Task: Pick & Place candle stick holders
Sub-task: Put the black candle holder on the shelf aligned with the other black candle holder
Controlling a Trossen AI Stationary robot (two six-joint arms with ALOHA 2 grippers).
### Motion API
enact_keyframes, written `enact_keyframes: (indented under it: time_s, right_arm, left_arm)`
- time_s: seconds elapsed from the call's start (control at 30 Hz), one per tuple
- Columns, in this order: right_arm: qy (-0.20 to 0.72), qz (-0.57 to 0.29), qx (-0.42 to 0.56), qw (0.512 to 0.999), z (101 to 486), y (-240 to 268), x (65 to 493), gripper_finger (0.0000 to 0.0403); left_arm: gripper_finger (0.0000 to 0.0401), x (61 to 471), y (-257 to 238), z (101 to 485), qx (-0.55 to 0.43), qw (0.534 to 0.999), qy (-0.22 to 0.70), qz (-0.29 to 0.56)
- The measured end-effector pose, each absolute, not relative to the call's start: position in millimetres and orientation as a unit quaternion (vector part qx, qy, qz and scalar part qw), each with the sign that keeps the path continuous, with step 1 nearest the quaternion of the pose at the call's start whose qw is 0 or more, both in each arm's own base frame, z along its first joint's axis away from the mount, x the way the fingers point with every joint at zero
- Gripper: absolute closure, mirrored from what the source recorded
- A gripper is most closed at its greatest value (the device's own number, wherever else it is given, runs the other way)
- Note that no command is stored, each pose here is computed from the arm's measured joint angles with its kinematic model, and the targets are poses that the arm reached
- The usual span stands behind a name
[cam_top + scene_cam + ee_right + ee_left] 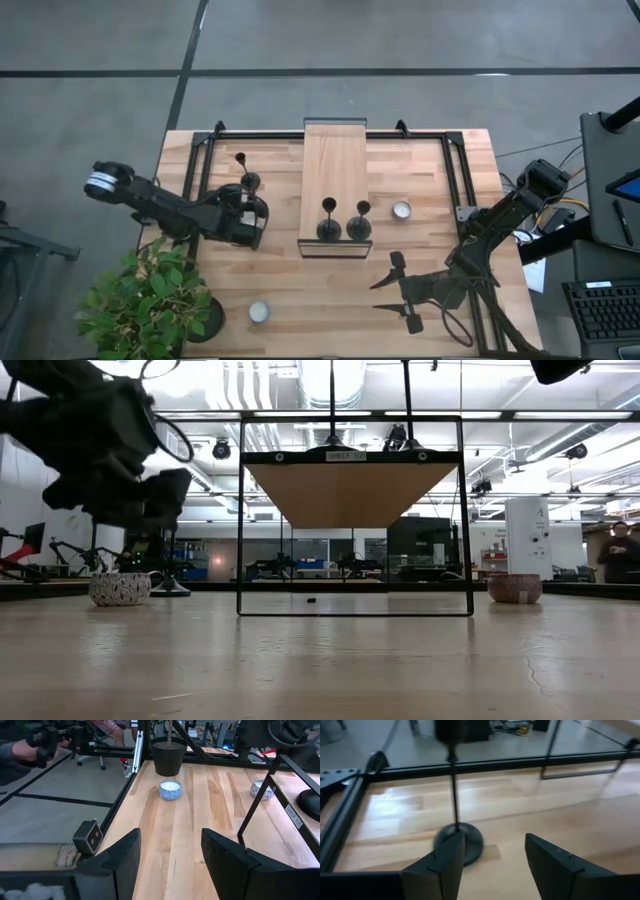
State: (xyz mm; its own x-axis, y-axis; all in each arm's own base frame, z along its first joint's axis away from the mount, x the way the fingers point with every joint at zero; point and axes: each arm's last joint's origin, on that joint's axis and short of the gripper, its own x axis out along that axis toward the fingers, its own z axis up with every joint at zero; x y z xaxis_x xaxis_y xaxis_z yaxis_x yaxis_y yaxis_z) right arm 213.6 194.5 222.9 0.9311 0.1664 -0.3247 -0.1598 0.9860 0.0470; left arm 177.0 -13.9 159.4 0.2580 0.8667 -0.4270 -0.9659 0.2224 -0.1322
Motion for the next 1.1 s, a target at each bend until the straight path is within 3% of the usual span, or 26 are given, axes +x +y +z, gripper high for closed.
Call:
enact_keyframes:
  time_s: [0.47,0.77,0.93,1.1]
  right_arm:
    - [0.167,0.083,0.006,0.982,222,194,213,0.0199]
    - [0.167,0.083,0.006,0.982,222,194,213,0.0199]
    - [0.167,0.083,0.006,0.982,222,194,213,0.0199]
    - [0.167,0.083,0.006,0.982,222,194,213,0.0200]
  left_arm:
    - [0.0195,183,10,149,-0.137,0.764,0.141,0.614]
    - [0.0201,179,29,146,-0.135,0.734,0.144,0.650]
    - [0.0235,184,29,148,-0.121,0.746,0.157,0.636]
    - [0.0297,186,31,148,-0.114,0.746,0.159,0.637]
